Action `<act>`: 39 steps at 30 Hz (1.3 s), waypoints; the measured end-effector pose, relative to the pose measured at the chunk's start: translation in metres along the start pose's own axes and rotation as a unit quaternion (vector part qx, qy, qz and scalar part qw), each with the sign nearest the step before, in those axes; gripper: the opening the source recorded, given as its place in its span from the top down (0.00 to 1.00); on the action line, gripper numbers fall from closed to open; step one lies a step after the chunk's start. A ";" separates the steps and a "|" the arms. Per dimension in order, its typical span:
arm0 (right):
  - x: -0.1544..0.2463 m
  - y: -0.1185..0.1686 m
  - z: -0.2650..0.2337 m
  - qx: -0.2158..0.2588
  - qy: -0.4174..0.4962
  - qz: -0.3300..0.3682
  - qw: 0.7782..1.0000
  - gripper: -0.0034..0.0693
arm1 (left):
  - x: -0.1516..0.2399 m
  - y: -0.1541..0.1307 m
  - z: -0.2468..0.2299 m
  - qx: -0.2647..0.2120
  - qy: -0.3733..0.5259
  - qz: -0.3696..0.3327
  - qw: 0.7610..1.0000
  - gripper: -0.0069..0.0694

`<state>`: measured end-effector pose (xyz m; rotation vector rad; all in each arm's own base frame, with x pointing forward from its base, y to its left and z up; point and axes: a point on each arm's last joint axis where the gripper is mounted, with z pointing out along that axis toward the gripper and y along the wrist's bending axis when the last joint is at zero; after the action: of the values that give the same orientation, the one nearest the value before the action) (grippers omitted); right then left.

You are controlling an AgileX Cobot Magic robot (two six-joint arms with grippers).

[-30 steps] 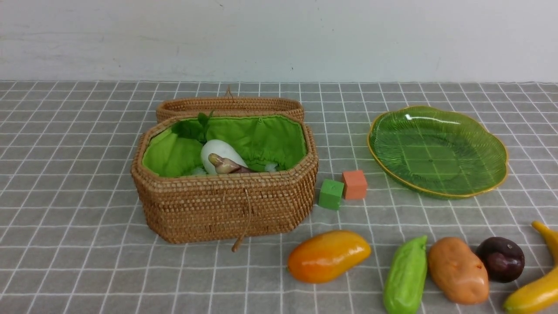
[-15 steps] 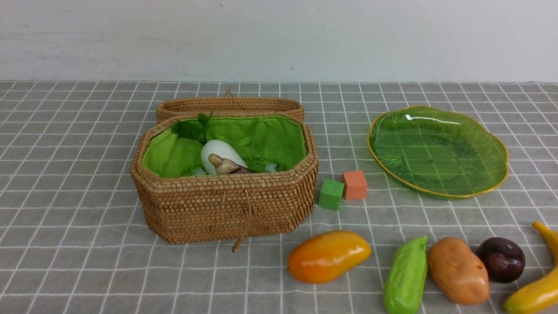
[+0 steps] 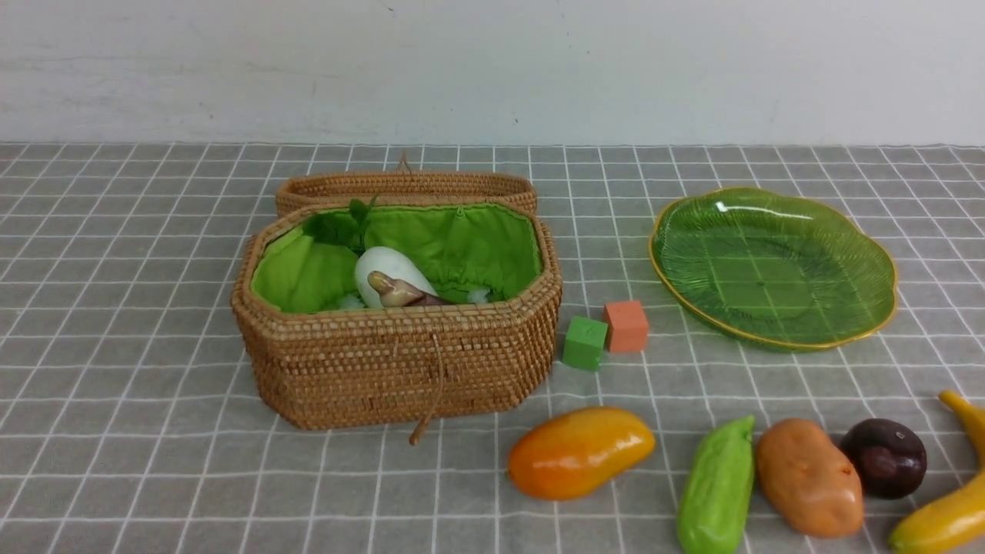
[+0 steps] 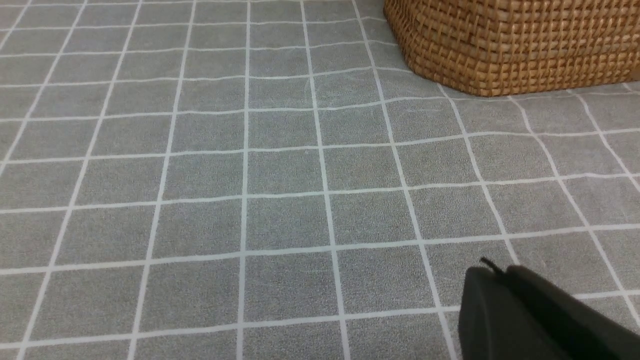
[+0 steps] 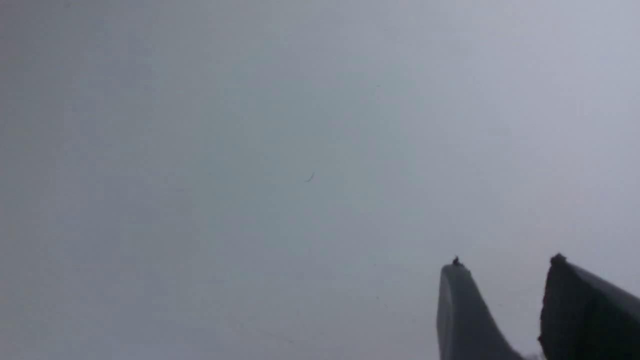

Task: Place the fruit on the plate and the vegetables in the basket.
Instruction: Use the right arm to grab a potato and put it into the left basket

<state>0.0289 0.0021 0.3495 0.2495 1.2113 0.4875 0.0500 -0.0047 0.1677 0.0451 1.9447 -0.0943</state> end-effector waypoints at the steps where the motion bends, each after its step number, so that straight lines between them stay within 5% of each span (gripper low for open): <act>1: -0.004 0.002 0.001 -0.001 -0.003 -0.001 1.000 0.62 | 0.000 0.000 0.000 0.000 0.000 0.000 1.000 0.87; 7: -0.013 0.002 0.048 0.090 0.189 -0.157 0.965 0.62 | 0.000 0.000 0.000 0.000 0.000 0.000 1.000 0.86; 10: 0.009 -0.009 0.063 0.113 0.276 -0.158 0.942 0.62 | 0.000 0.000 0.000 0.000 0.000 0.000 1.000 0.86; 12: 0.040 -0.020 0.078 0.134 0.393 -0.127 0.901 0.62 | 0.000 0.000 0.000 0.000 0.000 0.000 1.000 0.85; 18: 0.092 -0.031 0.103 0.096 0.551 -0.105 0.822 0.53 | 0.000 0.000 0.000 0.000 0.000 0.000 1.000 0.85; 22: 0.111 -0.034 0.116 0.067 0.589 -0.099 0.799 0.39 | 0.000 0.000 0.000 0.000 0.000 0.000 1.000 0.85; 28: 0.144 -0.049 0.155 0.065 0.639 -0.092 0.761 0.05 | 0.000 0.000 0.000 0.000 0.000 0.000 1.000 0.85; 32: 0.163 -0.058 0.172 0.069 0.659 -0.085 0.744 0.02 | 0.000 0.000 0.000 0.000 0.000 0.000 1.000 0.85; 39: 0.202 -0.066 0.181 0.054 0.693 -0.099 0.712 0.13 | 0.000 0.000 0.000 0.000 0.000 0.000 1.000 0.85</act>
<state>0.2674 0.0559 0.2148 -0.2462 2.7275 0.3755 0.0500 -0.0047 0.1675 0.0452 1.9454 -0.0943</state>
